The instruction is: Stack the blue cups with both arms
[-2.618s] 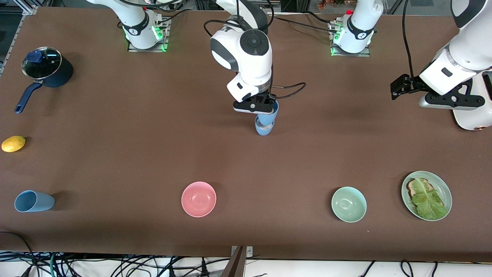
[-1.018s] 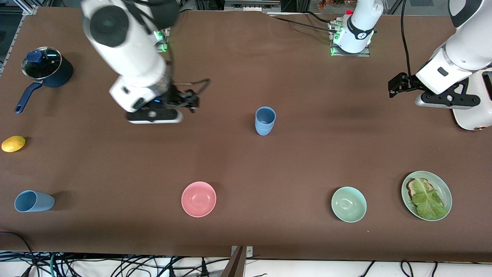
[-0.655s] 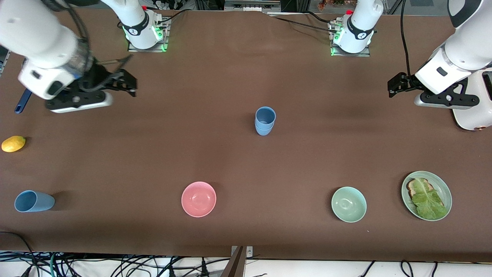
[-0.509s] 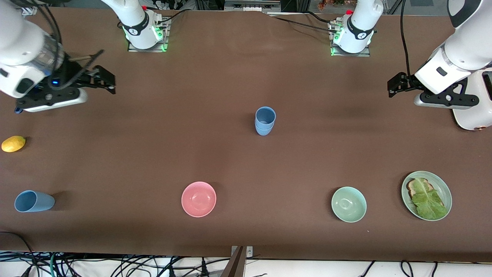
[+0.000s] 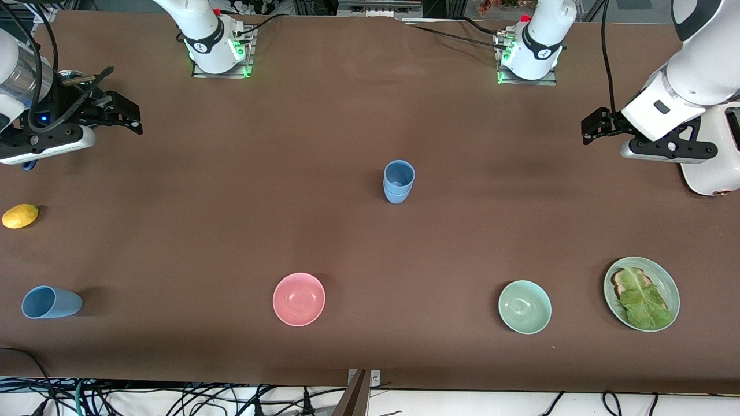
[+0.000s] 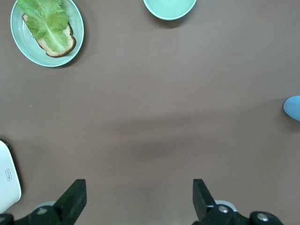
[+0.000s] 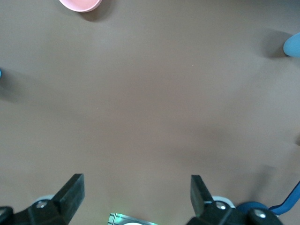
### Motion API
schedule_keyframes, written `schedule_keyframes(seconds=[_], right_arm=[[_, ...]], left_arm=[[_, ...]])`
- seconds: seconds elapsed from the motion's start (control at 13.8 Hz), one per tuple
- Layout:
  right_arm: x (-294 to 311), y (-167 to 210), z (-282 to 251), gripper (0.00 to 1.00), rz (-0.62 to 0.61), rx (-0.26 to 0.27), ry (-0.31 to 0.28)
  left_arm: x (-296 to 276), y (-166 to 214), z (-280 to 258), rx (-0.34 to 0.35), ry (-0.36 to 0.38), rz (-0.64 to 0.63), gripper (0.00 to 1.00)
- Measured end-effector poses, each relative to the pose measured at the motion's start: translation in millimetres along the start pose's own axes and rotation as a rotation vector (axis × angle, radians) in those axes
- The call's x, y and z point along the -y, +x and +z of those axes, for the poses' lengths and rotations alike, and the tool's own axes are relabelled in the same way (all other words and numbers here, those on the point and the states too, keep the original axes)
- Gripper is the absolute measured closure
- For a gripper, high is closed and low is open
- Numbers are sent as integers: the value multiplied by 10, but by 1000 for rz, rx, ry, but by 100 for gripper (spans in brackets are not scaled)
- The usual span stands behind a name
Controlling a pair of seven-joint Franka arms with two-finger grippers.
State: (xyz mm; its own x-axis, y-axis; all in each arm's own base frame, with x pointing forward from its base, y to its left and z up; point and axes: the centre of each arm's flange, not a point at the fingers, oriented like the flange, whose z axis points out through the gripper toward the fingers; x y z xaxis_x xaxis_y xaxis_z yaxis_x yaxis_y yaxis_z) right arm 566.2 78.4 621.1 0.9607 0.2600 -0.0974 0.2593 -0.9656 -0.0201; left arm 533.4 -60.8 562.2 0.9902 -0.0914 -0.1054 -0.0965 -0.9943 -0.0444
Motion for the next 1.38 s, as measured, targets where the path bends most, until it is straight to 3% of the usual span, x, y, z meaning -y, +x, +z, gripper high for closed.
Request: schedule_keyframes(seconds=[1.38], right_arm=[[14,-5,-12,0,-2,-2,-1]], left_arm=[[-77,-9,-50,-2,2,14,0]])
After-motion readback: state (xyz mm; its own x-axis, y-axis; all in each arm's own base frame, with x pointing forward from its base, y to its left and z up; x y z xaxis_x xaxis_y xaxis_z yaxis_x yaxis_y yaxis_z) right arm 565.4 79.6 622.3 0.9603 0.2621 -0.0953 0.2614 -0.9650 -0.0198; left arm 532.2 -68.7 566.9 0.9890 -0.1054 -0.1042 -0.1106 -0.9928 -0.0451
